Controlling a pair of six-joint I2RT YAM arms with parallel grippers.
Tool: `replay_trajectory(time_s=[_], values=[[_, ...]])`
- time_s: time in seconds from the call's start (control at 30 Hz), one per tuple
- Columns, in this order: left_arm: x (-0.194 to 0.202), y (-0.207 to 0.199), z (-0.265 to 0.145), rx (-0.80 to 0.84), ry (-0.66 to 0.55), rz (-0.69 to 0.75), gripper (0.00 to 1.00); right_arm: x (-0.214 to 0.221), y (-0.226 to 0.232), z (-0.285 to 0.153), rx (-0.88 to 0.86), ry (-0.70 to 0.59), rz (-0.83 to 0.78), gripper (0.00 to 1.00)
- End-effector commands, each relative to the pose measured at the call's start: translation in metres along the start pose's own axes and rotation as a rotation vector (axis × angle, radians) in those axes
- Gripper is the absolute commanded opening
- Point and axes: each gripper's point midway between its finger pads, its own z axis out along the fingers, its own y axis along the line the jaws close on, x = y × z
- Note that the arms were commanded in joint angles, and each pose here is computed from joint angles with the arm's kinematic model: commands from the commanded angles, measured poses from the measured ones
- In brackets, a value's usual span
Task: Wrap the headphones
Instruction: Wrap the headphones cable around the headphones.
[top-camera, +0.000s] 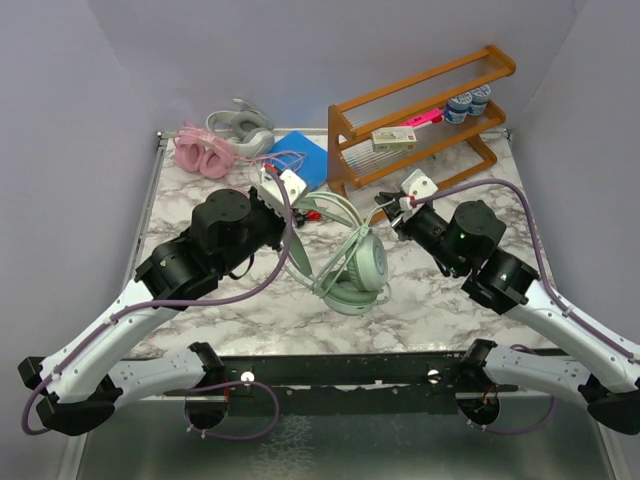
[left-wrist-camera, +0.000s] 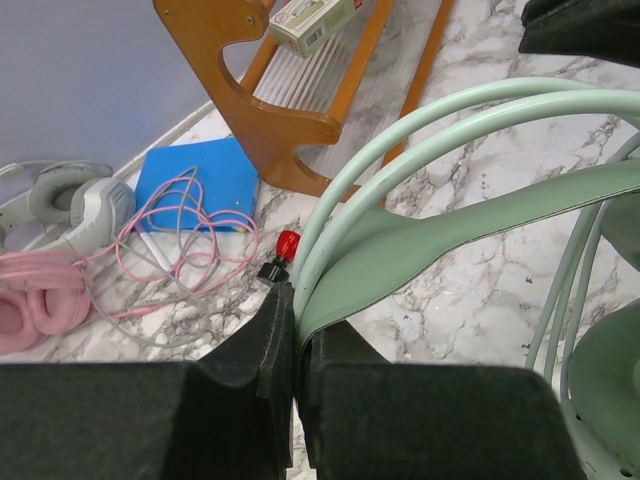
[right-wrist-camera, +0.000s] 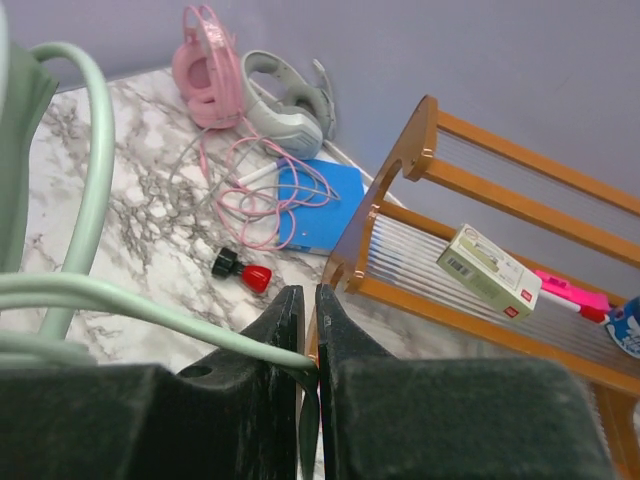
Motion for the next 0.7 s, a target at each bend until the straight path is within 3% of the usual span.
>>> replay_trajectory(time_s=[0.0,0.4,0.67], values=[[-0.047,-0.001,-0.02,0.035,-0.152,-0.1,0.0,-0.004,0.012,-0.004,-0.056,-0.074,0.032,0.17],[-0.067,-0.004,-0.038,0.074,-0.222,-0.145,0.0,0.014,0.023,0.006,-0.065,-0.098,0.102,0.24],[-0.054,-0.004,-0.033,0.063,-0.202,-0.127,0.0,0.025,0.039,0.002,-0.113,-0.134,0.167,0.27]])
